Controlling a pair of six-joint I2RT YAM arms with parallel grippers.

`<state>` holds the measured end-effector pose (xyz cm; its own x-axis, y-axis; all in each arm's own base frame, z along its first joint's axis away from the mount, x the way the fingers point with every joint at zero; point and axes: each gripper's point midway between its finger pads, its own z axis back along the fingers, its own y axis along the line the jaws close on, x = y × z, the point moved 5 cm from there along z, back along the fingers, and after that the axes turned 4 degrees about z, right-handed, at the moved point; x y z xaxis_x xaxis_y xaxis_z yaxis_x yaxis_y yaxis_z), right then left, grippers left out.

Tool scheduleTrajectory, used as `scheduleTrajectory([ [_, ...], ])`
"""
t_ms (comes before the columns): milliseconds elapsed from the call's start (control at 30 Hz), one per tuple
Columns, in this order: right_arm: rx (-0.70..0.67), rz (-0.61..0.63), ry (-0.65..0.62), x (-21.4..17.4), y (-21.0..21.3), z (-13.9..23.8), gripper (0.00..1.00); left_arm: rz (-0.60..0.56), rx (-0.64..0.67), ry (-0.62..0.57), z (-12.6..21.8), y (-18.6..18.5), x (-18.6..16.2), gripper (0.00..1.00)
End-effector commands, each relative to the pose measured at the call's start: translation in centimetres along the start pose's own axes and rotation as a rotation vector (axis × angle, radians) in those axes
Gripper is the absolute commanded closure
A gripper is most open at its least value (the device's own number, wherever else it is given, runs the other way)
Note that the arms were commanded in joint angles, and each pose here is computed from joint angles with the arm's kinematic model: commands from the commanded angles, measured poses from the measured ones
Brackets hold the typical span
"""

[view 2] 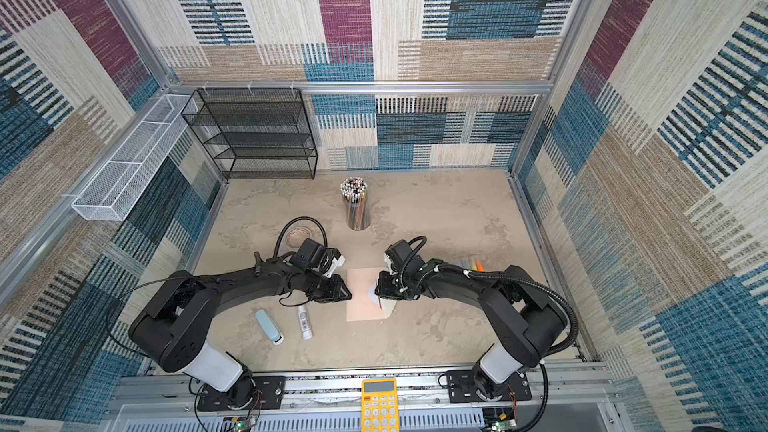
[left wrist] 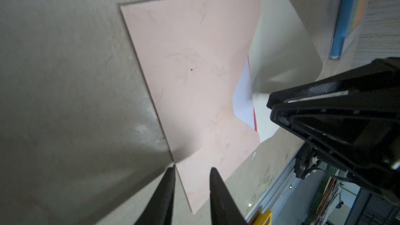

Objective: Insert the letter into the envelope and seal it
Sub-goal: 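Lift both grippers away from the envelope, leaving the letter inside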

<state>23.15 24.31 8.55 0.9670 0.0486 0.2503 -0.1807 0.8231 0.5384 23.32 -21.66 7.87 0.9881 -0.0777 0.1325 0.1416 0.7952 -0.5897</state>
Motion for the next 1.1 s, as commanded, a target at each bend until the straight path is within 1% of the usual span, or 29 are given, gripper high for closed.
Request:
scheduleTrajectory([
  [0, -0.047, 0.027, -0.045, 0.7, -0.1, 0.8, 0.78, -0.02, 0.026, -0.016, 0.8, -0.2, 0.3, 0.65],
  [133, -0.062, 0.051, -0.096, 1.7, 0.5, 2.0, 0.76, -0.044, 0.036, -0.053, 2.4, -1.2, 0.8, 0.62],
  [200, -0.067, 0.069, -0.137, 2.4, 1.0, 2.9, 0.76, -0.058, 0.04, -0.085, 3.6, -1.8, 1.1, 0.61],
  [267, -0.074, 0.09, -0.18, 3.1, 1.4, 3.9, 0.75, -0.071, 0.049, -0.118, 4.9, -2.4, 1.3, 0.58],
  [433, -0.045, 0.158, -0.331, 4.6, 2.9, 6.8, 0.73, -0.096, 0.109, -0.205, 8.7, -3.2, 1.1, 0.55],
  [600, 0.032, 0.213, -0.506, 5.3, 4.1, 9.8, 0.71, -0.087, 0.219, -0.287, 12.2, -2.8, 0.3, 0.55],
  [700, 0.071, 0.255, -0.588, 5.4, 4.7, 11.1, 0.69, -0.033, 0.34, -0.311, 14.0, -1.4, -0.6, 0.55],
  [800, 0.101, 0.298, -0.642, 5.2, 4.9, 11.9, 0.67, 0.027, 0.446, -0.306, 15.4, -0.2, -1.8, 0.54],
  [867, 0.121, 0.324, -0.668, 4.9, 5.0, 12.0, 0.66, 0.073, 0.503, -0.291, 15.8, 0.8, -2.7, 0.52],
  [933, 0.139, 0.348, -0.684, 4.7, 5.2, 12.1, 0.65, 0.112, 0.515, -0.268, 15.8, 1.4, -3.7, 0.49],
  [1067, 0.166, 0.387, -0.685, 4.3, 5.5, 11.6, 0.64, 0.225, 0.476, -0.182, 14.1, 2.4, -6.0, 0.38],
])
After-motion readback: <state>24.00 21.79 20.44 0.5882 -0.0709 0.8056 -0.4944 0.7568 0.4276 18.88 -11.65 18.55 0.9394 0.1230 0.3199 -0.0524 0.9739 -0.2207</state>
